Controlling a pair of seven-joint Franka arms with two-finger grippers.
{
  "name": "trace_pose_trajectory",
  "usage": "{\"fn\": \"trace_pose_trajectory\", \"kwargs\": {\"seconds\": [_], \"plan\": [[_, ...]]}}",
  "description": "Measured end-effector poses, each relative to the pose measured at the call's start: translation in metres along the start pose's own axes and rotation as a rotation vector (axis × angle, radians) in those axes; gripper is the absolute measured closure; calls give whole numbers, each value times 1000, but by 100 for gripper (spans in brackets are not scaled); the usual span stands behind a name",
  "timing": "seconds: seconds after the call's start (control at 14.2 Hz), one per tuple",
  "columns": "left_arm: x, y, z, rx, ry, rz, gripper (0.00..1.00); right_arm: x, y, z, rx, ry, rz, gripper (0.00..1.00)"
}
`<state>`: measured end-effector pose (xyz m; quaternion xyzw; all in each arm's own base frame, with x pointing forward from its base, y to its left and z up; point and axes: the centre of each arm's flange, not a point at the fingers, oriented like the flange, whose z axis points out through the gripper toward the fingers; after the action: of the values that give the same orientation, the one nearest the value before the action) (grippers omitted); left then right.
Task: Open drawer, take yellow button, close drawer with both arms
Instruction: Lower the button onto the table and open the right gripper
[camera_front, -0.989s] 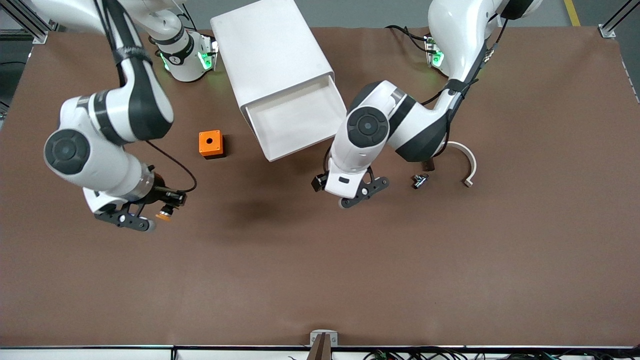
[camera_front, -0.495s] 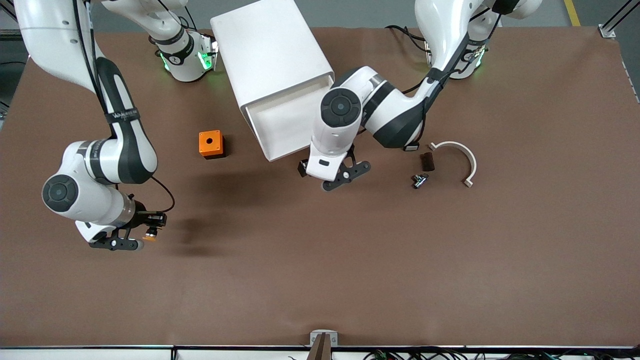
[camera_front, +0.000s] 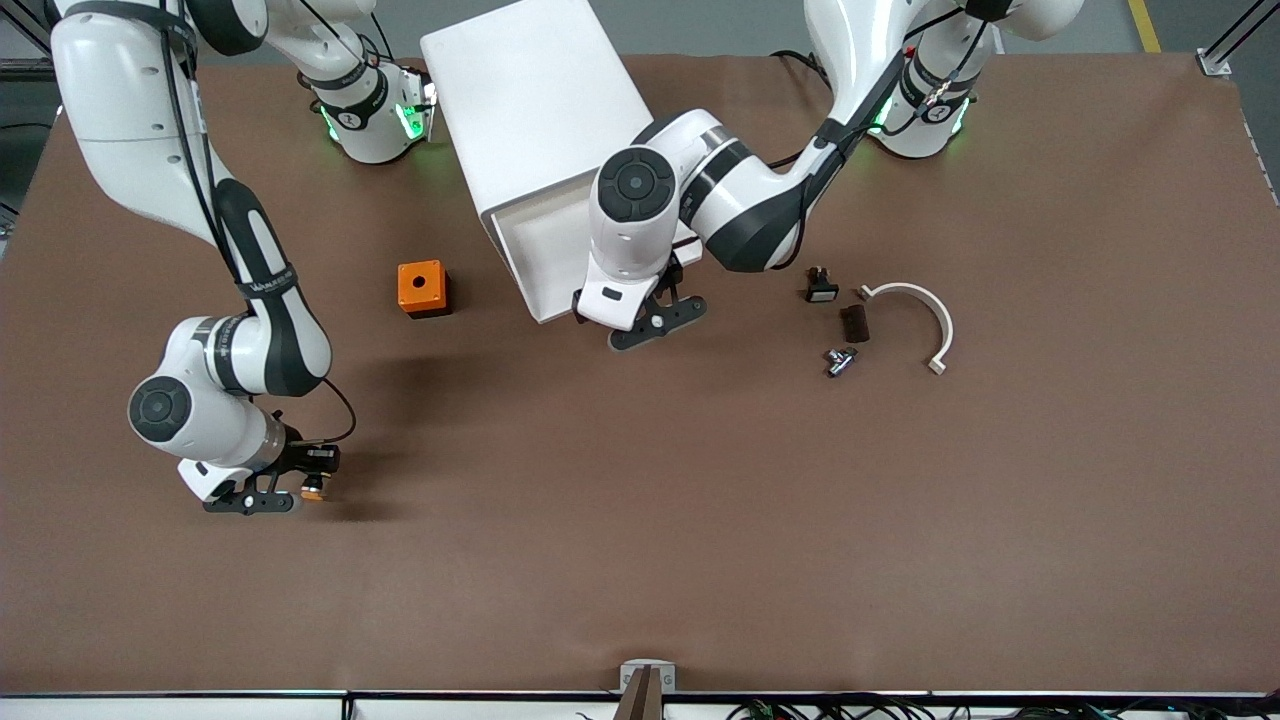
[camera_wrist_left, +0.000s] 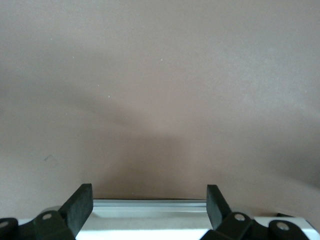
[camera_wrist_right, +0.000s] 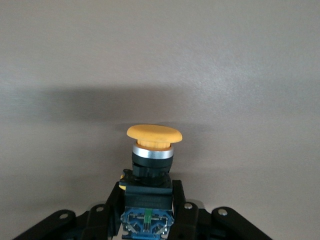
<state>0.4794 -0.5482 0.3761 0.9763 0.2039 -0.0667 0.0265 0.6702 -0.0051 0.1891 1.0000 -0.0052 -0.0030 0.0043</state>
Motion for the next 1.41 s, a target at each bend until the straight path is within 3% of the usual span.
{"fn": "trace_pose_trajectory", "kwargs": {"seconds": [0.49,0.92,1.41], "plan": [[-36,8,10,11,-30,52,0,0,21,3,13,1,48,58],[-53,10,16,11,-77,63,0,4,17,-9,19,-1,41,2],[-84,13,28,16,-162,71,0,-13,0,-170,48,-124,8,0]]}}
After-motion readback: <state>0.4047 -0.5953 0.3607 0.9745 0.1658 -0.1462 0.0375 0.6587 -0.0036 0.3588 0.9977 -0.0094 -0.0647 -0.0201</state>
